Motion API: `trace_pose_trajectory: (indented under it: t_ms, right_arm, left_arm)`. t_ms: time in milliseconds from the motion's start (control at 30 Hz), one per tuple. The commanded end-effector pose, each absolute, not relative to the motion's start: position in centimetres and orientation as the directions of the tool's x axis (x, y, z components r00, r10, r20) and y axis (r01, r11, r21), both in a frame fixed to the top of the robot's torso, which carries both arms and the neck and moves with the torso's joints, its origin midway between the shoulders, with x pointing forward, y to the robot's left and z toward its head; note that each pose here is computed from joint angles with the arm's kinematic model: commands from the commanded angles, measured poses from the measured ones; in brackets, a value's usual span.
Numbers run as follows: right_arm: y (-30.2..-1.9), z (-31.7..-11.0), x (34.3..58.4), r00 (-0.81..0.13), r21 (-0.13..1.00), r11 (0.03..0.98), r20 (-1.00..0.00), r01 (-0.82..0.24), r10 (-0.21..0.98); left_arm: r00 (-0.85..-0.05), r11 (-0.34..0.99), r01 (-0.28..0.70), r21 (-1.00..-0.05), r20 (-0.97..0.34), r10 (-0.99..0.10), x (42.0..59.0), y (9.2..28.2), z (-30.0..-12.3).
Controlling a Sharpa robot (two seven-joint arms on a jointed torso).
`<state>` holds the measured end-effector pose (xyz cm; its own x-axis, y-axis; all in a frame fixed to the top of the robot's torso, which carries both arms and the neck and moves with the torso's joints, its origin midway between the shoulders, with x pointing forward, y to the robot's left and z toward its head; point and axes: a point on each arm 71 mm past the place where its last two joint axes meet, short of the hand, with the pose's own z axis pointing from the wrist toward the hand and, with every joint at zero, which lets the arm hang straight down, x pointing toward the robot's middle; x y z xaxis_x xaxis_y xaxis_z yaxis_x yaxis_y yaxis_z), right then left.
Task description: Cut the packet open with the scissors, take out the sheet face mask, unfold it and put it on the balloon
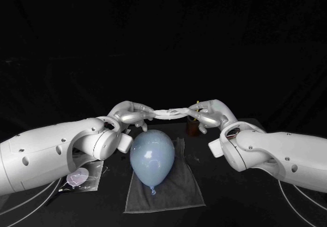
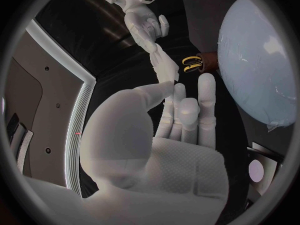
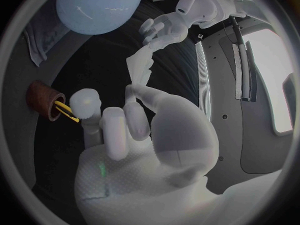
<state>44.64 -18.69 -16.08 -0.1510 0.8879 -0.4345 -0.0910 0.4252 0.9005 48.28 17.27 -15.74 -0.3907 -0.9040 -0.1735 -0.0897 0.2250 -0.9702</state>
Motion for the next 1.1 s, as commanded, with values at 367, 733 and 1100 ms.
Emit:
trace_pose_trajectory:
  t_ms: [367,733,1100]
  right_arm:
    - [-18.5,-18.7,43.9,-0.327,0.881,0.468,-0.422,0.073,0.845]
    - [-19.4,-19.5,43.9,-0.333,0.862,0.494,-0.435,0.115,0.836]
    - [-20.0,-20.1,43.9,-0.340,0.843,0.517,-0.448,0.147,0.827]
  left_arm:
    - [-0.391,0.177,-0.053,-0.983,-0.142,-0.909,48.4,17.2,-15.0]
    - [-0.434,0.179,0.007,-0.984,-0.164,-0.886,49.0,16.6,-13.2]
    - [-0.477,0.196,0.057,-0.979,-0.200,-0.856,50.2,16.2,-11.4]
